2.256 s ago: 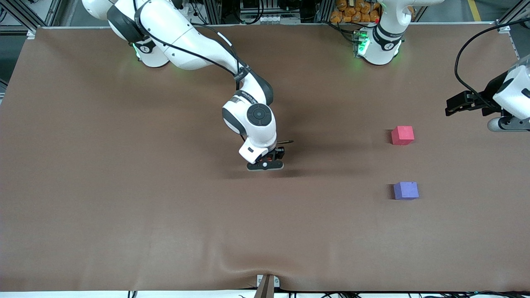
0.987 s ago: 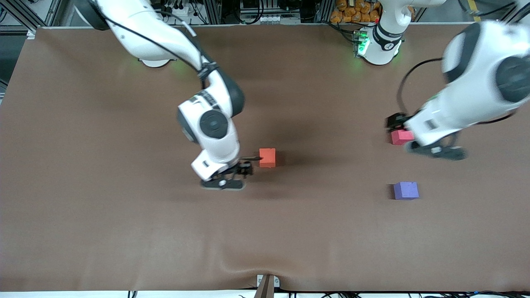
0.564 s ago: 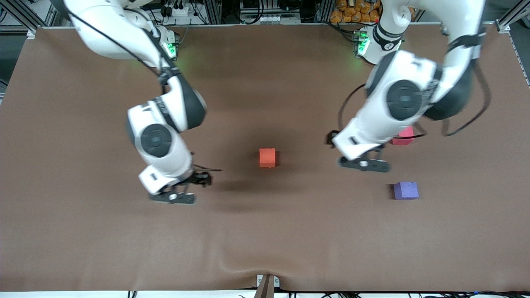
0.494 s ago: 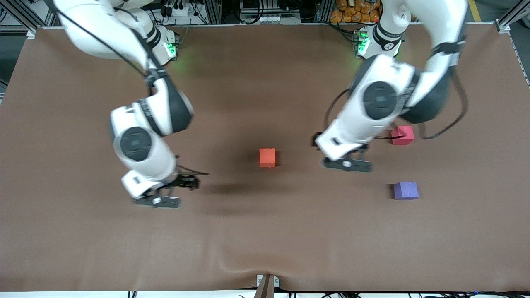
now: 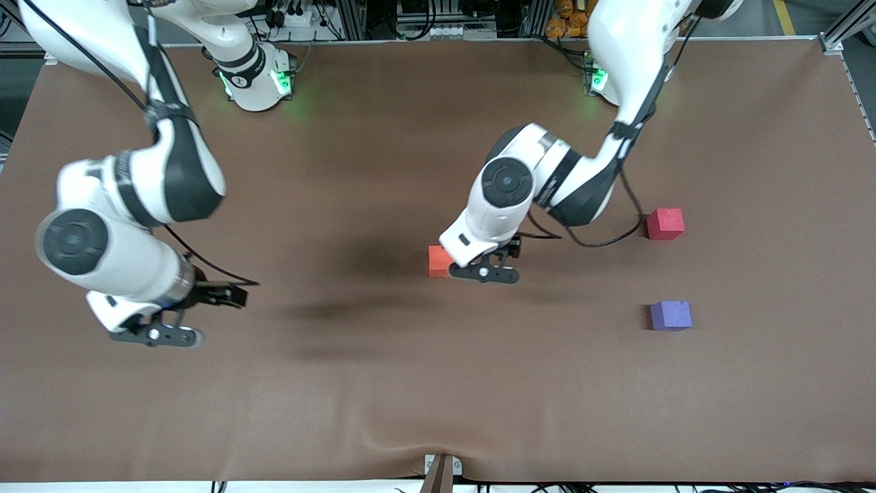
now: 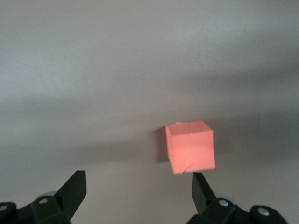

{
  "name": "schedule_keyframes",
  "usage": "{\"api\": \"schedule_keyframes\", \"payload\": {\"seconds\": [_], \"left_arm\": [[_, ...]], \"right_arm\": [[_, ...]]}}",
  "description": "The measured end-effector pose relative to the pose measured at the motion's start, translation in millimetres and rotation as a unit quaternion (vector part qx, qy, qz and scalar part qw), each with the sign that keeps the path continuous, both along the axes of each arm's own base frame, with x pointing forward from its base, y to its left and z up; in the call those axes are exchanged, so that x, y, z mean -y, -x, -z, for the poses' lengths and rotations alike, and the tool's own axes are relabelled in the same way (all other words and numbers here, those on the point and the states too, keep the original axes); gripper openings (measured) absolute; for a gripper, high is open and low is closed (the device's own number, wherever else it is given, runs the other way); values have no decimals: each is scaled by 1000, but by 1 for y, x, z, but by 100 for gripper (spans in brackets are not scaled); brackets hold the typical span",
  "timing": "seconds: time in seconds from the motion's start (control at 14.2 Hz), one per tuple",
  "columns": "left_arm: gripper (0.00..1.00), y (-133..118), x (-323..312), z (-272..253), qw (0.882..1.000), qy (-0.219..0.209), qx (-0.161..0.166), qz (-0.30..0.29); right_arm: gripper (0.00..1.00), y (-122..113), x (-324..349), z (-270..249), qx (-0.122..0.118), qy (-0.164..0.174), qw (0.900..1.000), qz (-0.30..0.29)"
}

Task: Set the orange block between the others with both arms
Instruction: 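Grasp the orange cube with the left gripper while the right gripper withdraws, then lift the orange cube with the left gripper toward the pink cube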

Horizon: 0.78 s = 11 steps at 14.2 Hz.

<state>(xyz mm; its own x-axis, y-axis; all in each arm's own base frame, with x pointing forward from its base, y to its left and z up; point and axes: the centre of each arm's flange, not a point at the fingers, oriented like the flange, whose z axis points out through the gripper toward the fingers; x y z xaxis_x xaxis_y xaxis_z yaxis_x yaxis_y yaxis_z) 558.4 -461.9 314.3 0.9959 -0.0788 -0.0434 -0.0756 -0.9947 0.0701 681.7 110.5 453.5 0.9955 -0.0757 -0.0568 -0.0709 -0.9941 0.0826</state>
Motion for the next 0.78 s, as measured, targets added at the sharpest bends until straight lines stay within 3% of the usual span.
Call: {"api": "schedule_keyframes", "payload": {"seconds": [0.21,0.42,0.78], "left_arm": [[100,21,38,42,998,5,1,-56],[100,29,54,70,998,14,8,-68],[100,26,55,81,997,18,12,-71]], "right_arm": [[100,11,48,-37,-9,-11,1000,-17],[100,30,98,-81,-10,-22,999,-30],[100,87,142,-172,4,-23,999,-41]]}}
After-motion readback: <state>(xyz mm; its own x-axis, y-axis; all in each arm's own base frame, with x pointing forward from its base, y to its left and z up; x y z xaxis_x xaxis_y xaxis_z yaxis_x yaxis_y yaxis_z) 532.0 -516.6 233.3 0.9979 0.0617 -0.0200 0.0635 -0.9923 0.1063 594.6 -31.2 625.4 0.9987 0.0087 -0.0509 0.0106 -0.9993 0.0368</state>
